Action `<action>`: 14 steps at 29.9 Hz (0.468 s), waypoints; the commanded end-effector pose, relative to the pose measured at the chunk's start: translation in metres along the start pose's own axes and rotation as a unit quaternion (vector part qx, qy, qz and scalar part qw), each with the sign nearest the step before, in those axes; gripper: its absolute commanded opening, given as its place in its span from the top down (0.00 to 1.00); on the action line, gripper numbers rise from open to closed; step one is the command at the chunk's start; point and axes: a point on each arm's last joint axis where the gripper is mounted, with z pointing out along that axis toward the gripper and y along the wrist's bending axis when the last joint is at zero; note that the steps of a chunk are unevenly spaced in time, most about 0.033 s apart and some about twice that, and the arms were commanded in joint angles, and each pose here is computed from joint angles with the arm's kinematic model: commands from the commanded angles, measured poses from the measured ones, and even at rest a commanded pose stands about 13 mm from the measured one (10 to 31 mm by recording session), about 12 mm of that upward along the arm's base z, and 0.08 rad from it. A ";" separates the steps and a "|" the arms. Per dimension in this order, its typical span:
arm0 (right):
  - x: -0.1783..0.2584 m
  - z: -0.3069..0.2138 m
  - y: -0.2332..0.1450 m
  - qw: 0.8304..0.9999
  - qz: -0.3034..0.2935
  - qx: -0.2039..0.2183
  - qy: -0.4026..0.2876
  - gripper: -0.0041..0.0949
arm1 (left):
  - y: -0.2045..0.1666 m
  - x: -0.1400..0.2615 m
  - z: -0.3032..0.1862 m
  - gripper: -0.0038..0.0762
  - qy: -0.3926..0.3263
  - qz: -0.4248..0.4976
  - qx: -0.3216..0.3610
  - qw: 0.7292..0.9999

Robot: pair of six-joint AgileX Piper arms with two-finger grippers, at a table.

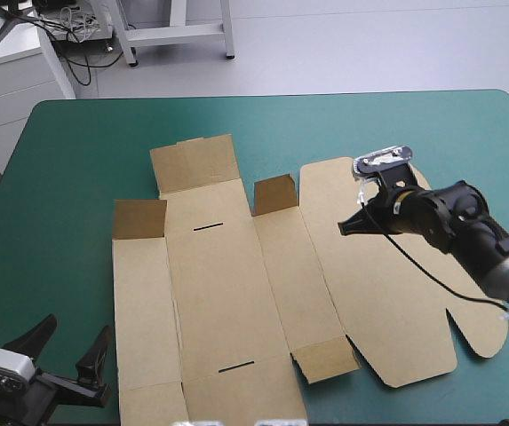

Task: Fold the box

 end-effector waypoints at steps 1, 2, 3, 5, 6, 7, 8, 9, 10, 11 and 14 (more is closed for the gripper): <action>0.008 -0.034 -0.003 0.997 0.002 0.007 -0.081 0.96 | -0.005 -0.026 -0.002 0.22 -0.022 -0.032 0.020 0.999; 0.015 -0.039 -0.003 0.996 0.008 0.006 -0.087 0.96 | -0.005 -0.031 -0.001 0.22 -0.013 -0.032 0.021 0.999; 0.022 -0.040 -0.003 0.996 0.008 0.007 -0.091 0.96 | -0.005 -0.035 0.000 0.22 -0.005 -0.032 0.021 0.999; 0.035 -0.047 -0.002 0.994 0.012 0.006 -0.108 0.96 | -0.005 -0.043 0.004 0.22 0.008 -0.033 0.021 0.999; 0.040 -0.050 -0.002 0.993 0.014 0.006 -0.115 0.96 | -0.005 -0.046 0.005 0.22 0.013 -0.034 0.021 0.999; 0.046 -0.052 -0.002 0.992 0.014 0.005 -0.122 0.96 | -0.005 -0.049 0.008 0.22 0.019 -0.035 0.021 0.999; 0.052 -0.055 -0.001 0.992 0.014 0.005 -0.126 0.96 | -0.005 -0.052 0.010 0.22 0.028 -0.036 0.021 0.999; 0.058 -0.057 -0.001 0.992 0.014 0.005 -0.128 0.96 | -0.005 -0.054 0.013 0.22 0.038 -0.036 0.021 0.998; 0.063 -0.060 -0.001 0.991 0.014 0.005 -0.131 0.96 | -0.004 -0.055 0.016 0.22 0.049 -0.036 0.021 0.998; 0.069 -0.062 -0.001 0.991 0.014 0.005 -0.132 0.96 | -0.004 -0.056 0.019 0.22 0.061 -0.037 0.022 0.997; 0.086 -0.066 -0.001 0.991 0.015 0.005 -0.133 0.96 | -0.003 -0.057 0.032 0.22 0.112 -0.048 0.024 0.992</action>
